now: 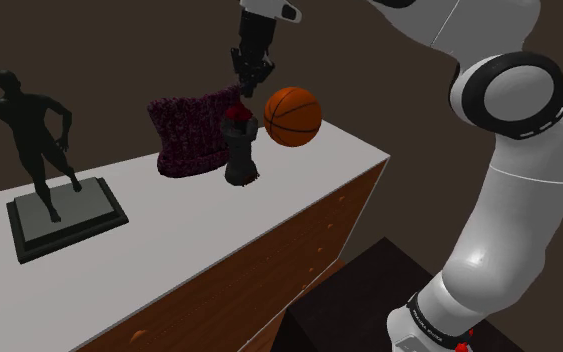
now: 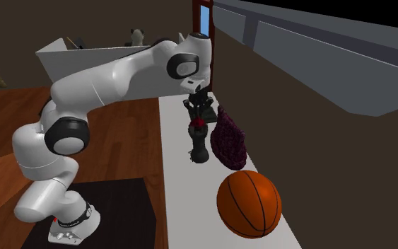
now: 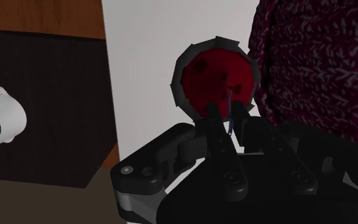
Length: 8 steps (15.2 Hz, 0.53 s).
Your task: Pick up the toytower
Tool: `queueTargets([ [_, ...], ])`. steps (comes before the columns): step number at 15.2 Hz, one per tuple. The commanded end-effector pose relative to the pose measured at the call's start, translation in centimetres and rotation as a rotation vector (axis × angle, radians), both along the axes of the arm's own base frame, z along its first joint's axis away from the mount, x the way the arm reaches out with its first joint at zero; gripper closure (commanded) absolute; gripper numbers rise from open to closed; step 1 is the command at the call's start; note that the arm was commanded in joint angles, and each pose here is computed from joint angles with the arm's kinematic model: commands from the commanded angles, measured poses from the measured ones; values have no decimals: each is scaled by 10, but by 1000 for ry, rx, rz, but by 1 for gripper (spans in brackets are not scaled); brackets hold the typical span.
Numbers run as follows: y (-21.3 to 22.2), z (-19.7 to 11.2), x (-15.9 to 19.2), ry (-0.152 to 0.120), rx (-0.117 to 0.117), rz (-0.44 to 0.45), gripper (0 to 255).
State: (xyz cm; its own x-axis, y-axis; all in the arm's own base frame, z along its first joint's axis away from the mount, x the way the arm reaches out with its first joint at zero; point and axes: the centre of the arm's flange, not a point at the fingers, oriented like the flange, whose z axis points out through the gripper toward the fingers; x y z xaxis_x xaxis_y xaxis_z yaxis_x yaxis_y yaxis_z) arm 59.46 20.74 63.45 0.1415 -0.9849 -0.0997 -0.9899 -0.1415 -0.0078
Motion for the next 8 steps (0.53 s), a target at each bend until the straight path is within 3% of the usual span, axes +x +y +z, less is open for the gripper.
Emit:
queueTargets([
  [1,-1,12,0,-1,0,0,255],
  [8,-1,49,0,-1,0,0,255],
])
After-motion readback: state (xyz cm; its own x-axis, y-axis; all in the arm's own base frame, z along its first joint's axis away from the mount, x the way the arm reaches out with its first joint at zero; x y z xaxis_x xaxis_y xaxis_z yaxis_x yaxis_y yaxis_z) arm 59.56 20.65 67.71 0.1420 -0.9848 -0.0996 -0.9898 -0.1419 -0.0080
